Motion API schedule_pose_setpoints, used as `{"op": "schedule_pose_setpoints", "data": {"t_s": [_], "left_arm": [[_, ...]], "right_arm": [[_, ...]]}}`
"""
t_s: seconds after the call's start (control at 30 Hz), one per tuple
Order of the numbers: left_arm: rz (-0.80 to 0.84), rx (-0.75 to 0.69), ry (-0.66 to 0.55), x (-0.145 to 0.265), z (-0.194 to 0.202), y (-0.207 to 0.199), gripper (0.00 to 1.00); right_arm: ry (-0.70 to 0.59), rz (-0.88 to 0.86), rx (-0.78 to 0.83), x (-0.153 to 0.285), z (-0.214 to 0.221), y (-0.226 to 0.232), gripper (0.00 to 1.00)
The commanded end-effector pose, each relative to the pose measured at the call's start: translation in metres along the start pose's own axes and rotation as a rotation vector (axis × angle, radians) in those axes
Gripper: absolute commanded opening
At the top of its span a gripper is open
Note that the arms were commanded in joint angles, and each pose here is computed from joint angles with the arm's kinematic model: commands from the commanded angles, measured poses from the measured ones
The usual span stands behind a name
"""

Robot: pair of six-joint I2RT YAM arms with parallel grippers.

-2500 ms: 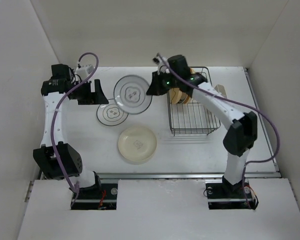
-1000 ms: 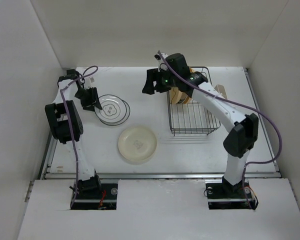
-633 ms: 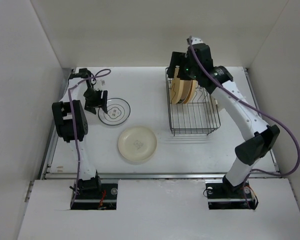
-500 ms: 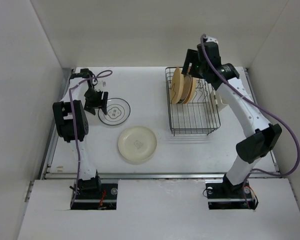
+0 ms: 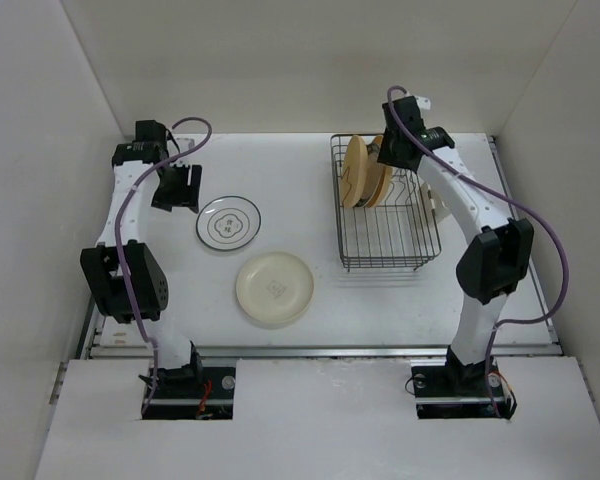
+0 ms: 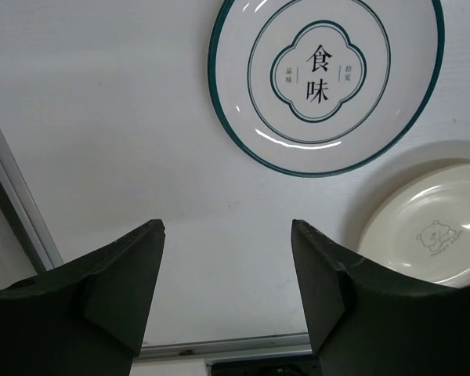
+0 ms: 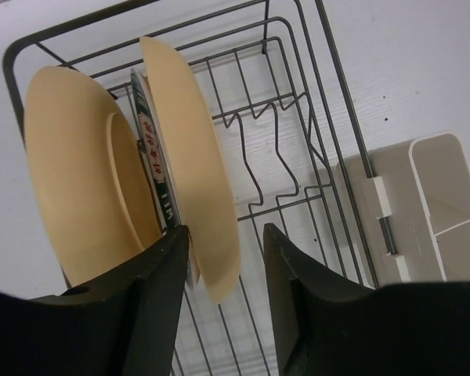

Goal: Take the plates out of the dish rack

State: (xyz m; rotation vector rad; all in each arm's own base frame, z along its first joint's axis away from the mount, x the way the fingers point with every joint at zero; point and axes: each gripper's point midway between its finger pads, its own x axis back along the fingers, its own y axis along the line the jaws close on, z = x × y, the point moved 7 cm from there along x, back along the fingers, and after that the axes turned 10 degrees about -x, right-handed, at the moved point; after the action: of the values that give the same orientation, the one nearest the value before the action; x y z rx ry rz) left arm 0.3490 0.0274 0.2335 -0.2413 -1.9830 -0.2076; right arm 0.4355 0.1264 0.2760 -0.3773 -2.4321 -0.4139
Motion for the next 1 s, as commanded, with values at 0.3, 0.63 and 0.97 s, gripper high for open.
{"op": "schedule_pose_setpoints", "data": {"t_s": [0.3, 0.63, 0.97], "left_arm": [[-0.025, -0.007, 0.071, -0.001, 0.022, -0.002, 0.63], [-0.009, -0.008, 0.056, 0.002, 0.018, -0.003, 0.63], [-0.019, -0.011, 0.029, 0.012, 0.013, -0.002, 0.63]], "right_arm": [[-0.063, 0.102, 0.038, -0.028, -0.002, 0.001, 0.39], [-0.096, 0.146, 0.078, -0.023, -0.013, 0.002, 0.0], [-0.449, 0.314, 0.14, 0.069, -0.073, 0.015, 0.0]]}}
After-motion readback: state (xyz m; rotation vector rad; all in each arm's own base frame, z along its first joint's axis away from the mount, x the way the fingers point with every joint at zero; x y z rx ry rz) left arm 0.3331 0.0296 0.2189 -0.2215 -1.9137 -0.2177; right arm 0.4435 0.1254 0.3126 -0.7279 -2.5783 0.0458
